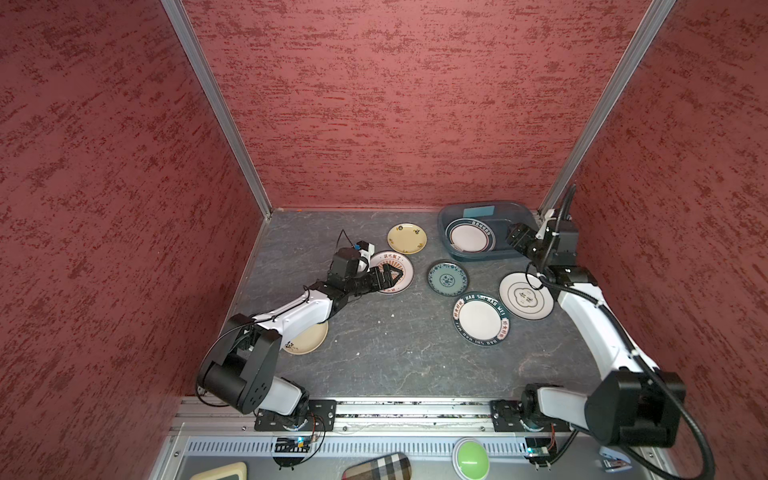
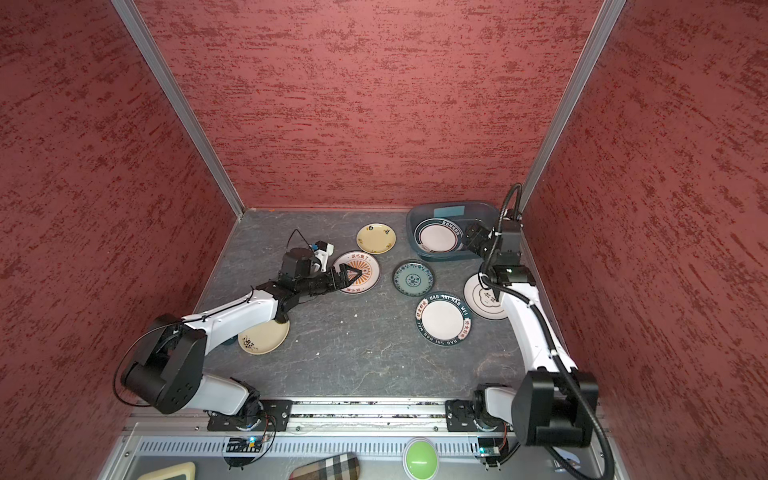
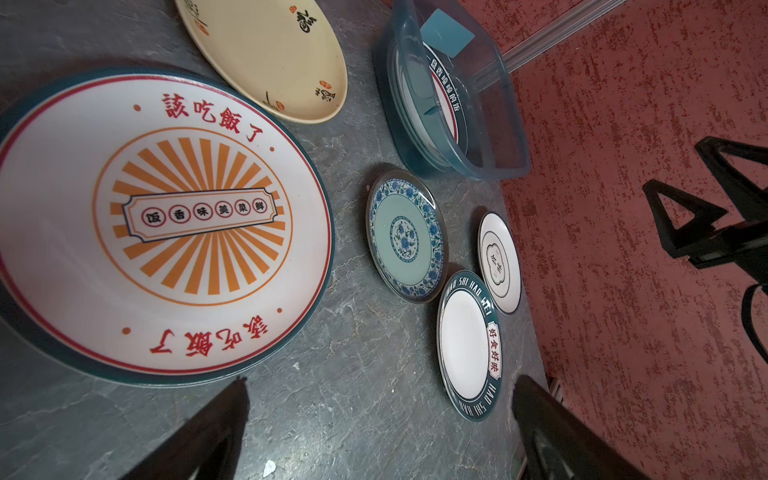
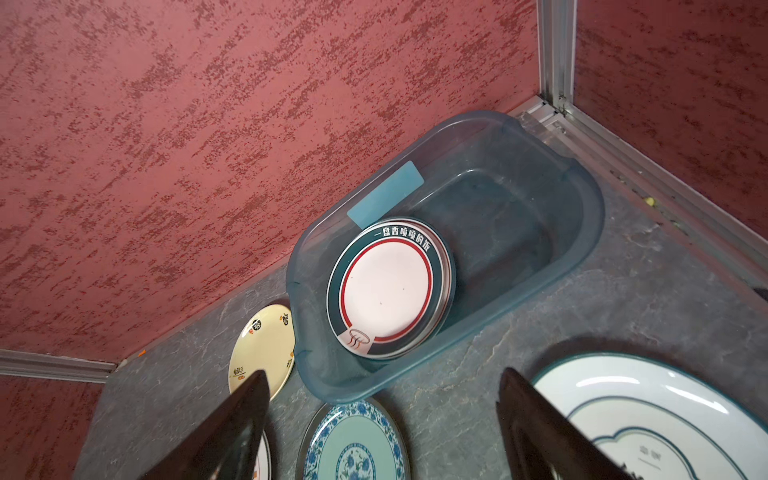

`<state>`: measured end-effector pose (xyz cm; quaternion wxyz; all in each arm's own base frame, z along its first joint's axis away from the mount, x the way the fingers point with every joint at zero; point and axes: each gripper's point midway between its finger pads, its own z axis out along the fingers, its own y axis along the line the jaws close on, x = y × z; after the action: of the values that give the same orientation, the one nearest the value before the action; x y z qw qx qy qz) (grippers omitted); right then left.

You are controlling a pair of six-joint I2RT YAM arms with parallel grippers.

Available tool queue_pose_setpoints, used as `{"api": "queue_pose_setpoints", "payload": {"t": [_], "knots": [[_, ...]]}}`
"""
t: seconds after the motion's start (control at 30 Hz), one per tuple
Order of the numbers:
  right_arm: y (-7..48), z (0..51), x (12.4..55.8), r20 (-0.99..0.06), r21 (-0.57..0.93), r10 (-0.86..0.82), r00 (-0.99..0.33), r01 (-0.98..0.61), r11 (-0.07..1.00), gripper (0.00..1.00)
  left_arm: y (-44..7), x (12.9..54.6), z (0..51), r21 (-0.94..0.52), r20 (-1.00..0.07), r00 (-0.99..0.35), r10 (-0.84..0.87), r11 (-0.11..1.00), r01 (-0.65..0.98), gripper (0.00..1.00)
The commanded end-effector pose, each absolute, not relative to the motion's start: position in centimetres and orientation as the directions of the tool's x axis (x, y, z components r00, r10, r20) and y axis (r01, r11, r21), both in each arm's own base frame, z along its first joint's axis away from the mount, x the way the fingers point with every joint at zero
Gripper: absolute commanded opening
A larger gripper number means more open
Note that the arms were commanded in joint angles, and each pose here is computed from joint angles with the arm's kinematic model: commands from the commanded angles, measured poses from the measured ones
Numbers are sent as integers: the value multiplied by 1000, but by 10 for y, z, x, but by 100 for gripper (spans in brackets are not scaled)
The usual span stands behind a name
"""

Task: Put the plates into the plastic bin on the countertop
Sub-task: 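Open right gripper to release the plate and raise it from the bin, then move right gripper down to the green-rimmed 'HAO SHI HAO WEI' plate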

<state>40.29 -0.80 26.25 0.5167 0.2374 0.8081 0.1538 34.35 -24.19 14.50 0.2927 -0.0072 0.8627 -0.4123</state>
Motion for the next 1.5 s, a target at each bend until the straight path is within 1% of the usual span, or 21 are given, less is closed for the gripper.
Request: {"api": "queue_pose_setpoints", "payload": {"t": [0.0, 0.1, 0.13, 0.33, 0.5, 0.7, 0.9, 1.03, 1.2, 1.47], "knots": [[-1, 251, 379, -738, 510, 555, -384, 223, 831, 88, -250, 346, 147, -711, -513, -824, -239, 657, 252, 99], [4, 233, 353, -706, 523, 569, -422, 231, 820, 88, -251, 345, 148, -711, -514, -825, -235, 655, 257, 99], [5, 223, 343, -691, 526, 577, -436, 244, 815, 91, -252, 345, 151, -711, -519, -822, -234, 652, 263, 99], [7, 183, 297, -615, 561, 639, -462, 312, 766, 95, -257, 342, 156, -714, -532, -815, -230, 638, 286, 99], [20, 158, 283, -526, 632, 693, -493, 319, 706, 95, -264, 341, 154, -725, -525, -824, -213, 619, 301, 99], [27, 124, 273, -434, 625, 707, -558, 379, 683, 96, -269, 341, 149, -735, -510, -835, -208, 610, 297, 99], [25, 114, 266, -441, 599, 695, -568, 390, 699, 97, -290, 335, 141, -741, -499, -850, -168, 592, 318, 99], [22, 97, 250, -398, 549, 693, -601, 449, 705, 97, -301, 332, 140, -745, -492, -859, -145, 581, 328, 99], [9, 86, 236, -413, 483, 697, -587, 507, 714, 99, -306, 329, 142, -759, -483, -865, -137, 558, 335, 99], [10, 75, 232, -384, 485, 715, -585, 531, 695, 99, -302, 326, 148, -755, -494, -857, -143, 559, 342, 99]]}}
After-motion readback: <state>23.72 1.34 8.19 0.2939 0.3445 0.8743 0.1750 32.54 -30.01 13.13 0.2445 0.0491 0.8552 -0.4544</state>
